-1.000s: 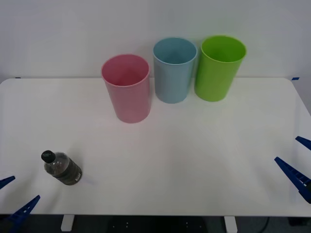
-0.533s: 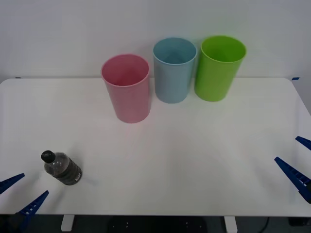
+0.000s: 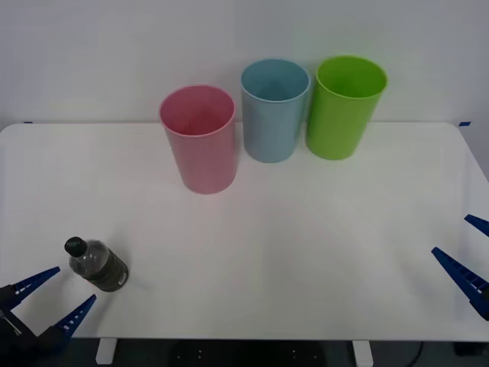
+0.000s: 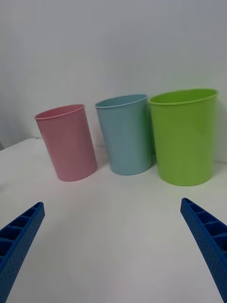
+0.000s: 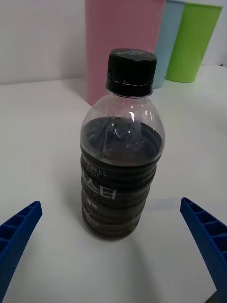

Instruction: Grasp the object on the table and drop it into the matching bin: aluminum can to the light blue bin, PET bottle to the pink bin.

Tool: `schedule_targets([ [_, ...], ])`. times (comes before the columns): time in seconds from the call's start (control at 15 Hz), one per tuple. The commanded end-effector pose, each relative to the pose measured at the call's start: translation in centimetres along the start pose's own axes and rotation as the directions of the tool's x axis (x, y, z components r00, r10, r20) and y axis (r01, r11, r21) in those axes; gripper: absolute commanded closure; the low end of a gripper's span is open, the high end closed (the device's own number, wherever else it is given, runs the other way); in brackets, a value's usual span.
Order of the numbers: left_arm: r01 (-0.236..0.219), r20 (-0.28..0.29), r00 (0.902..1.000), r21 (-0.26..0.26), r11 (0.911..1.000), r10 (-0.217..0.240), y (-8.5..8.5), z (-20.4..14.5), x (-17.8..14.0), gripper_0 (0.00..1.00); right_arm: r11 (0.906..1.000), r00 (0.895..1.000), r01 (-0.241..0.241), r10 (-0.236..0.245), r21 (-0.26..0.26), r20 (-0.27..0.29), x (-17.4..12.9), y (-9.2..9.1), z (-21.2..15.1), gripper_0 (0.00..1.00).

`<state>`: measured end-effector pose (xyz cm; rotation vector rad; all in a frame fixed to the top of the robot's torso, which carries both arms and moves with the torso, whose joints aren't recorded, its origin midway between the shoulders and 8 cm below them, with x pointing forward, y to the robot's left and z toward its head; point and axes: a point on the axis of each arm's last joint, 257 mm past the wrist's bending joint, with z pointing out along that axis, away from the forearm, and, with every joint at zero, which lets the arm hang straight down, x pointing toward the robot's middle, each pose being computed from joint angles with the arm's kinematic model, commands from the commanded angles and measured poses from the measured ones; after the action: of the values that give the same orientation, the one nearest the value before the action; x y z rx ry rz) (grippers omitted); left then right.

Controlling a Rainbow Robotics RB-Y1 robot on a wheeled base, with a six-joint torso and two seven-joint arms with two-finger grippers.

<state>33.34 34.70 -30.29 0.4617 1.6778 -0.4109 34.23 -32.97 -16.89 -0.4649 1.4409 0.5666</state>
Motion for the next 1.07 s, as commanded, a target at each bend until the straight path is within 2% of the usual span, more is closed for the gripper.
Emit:
schedule_targets([
  [0.07,0.005,0.016,0.9999,-0.005,1.0000,-0.005,-0.5,1.1,0.3,0.00,1.0000,1.000,0.000,0.000,0.000,0.000,0.0,0.0,0.0,0.00],
  [0.27,0.008,0.032,0.9995,-0.018,0.9998,-0.008,-1.0,2.2,0.5,0.00,1.0000,1.000,0.000,0.000,0.000,0.000,0.0,0.0,0.0,0.00],
  [0.47,0.003,0.043,0.9991,-0.036,0.9993,-0.001,-0.7,3.1,0.2,0.00,1.0000,1.000,0.000,0.000,0.000,0.000,0.0,0.0,0.0,0.00],
  [1.07,0.003,0.053,0.9986,-0.024,0.9997,-0.001,-0.3,6.2,0.3,0.00,1.0000,1.000,0.000,0.000,0.000,0.000,0.0,0.0,0.0,0.00],
])
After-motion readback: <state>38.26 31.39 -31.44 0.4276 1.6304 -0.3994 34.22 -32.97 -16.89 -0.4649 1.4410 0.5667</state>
